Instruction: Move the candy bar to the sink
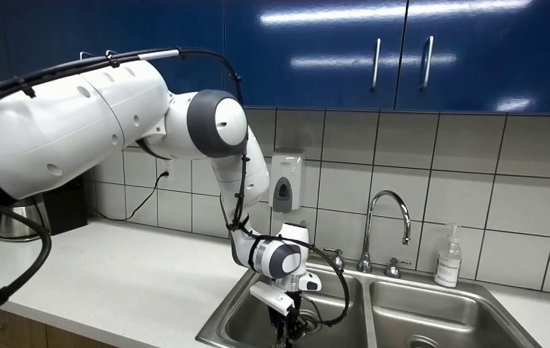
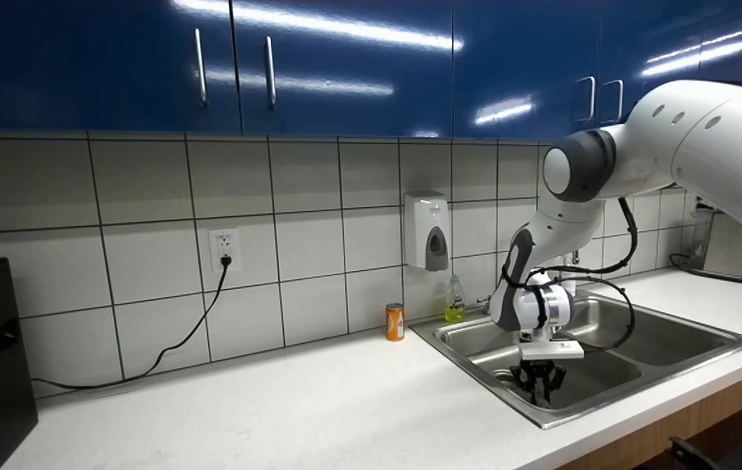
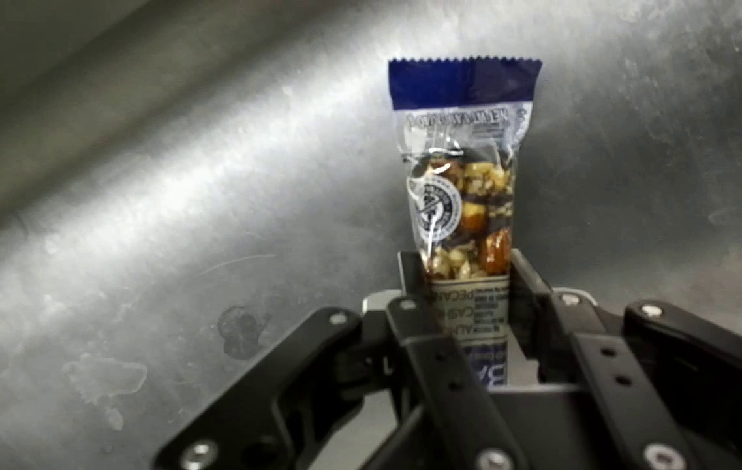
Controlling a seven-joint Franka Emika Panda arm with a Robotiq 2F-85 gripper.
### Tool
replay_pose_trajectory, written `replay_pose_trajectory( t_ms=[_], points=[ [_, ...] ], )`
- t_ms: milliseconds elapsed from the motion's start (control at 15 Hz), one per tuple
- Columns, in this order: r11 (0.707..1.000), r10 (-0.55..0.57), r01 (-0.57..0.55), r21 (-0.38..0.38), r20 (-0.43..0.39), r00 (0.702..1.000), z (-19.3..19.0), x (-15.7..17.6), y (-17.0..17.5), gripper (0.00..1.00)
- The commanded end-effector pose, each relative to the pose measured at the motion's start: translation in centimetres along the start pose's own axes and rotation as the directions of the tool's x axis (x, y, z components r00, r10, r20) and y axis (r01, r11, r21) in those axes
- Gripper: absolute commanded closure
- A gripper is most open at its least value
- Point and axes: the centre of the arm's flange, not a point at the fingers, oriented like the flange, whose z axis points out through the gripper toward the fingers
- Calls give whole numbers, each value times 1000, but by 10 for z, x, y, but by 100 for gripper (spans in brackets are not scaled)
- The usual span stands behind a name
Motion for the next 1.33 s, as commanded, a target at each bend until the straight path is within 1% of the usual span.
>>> replay_pose_trajectory(
  t_ms=[0, 733, 800, 867, 1000, 1200, 1267],
  points=[
    [1000, -17, 17, 1, 22, 1000, -1, 5, -1, 92],
    [1000, -15, 15, -4, 33, 999, 2, 6, 0, 92],
    [1000, -14, 14, -6, 34, 999, 2, 6, 1, 42],
    [1000, -16, 16, -7, 34, 999, 2, 6, 1, 41],
    [1000, -15, 16, -7, 35, 999, 2, 5, 1, 27],
    [1000, -13, 14, -8, 34, 999, 0, 4, 2, 3],
    [1000, -14, 15, -8, 34, 999, -2, 4, 2, 0]
  ],
)
